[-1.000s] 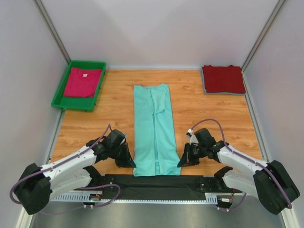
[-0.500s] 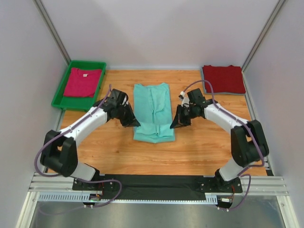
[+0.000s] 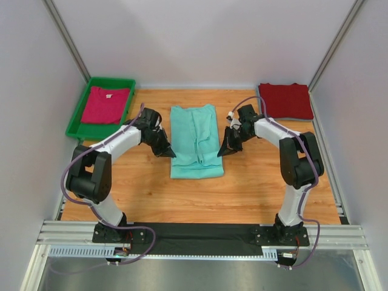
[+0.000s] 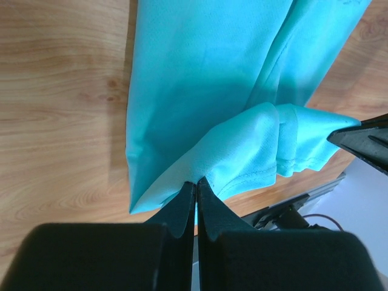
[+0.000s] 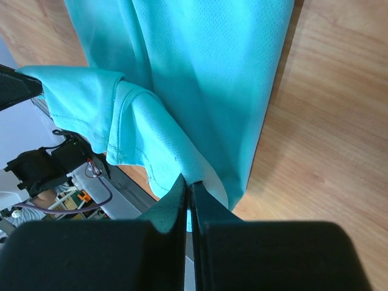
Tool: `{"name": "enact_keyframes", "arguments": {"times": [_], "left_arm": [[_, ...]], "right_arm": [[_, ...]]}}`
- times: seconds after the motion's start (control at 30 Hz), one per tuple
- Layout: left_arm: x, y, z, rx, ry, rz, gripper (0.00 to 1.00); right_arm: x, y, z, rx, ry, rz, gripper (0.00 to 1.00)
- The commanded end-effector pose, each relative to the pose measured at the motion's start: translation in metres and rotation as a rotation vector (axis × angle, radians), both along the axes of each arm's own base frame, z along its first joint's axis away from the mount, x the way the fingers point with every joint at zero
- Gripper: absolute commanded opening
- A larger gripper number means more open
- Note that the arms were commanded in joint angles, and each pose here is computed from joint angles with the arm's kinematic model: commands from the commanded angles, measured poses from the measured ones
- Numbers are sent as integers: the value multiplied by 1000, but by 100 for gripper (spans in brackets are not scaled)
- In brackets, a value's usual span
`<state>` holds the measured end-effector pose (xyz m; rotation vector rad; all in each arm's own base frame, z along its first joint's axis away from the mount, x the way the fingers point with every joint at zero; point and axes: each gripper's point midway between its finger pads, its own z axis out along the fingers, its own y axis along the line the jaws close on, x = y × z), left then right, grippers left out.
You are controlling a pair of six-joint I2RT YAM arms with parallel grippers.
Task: Fold and stack the t-shirts
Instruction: Fold the tshirt
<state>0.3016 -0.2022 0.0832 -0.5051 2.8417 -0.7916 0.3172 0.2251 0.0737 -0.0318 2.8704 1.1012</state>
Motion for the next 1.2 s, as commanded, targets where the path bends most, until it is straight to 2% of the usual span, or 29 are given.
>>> {"name": "enact_keyframes", "arguments": {"times": [0.0,0.27,0.73,0.8,0.83,0.9,0.93,0.97,1.03,1.1,1.17], "left_arm": [[17,0,10,-8,-43,-30,0],[47,2,16,6,-80,4,0],[73,3,-25,35,43,-3,0],[72,9,-31,56,64,4,5],[75,12,-29,73,47,-3,15],[76,19,-19,112,22,-17,27],[80,26,-11,154,-19,-30,36],[75,31,-4,182,-20,-40,39],[71,39,21,222,-99,-64,43],[59,36,41,224,-146,-91,44],[42,27,51,195,-177,-121,40]], "right_arm": [[13,5,12,45,-35,23,0],[46,9,20,71,-67,-27,0],[76,7,-11,73,8,-69,1],[78,4,-15,64,9,-73,6],[79,-1,-16,48,7,-72,10],[82,-12,-17,-13,-6,-81,25],[79,-19,-6,-53,-23,-63,37],[79,-31,-5,-139,-48,-77,41],[65,-42,12,-208,-89,-74,51],[55,-42,19,-261,-123,-87,54],[39,-41,23,-294,-134,-121,54]]}}
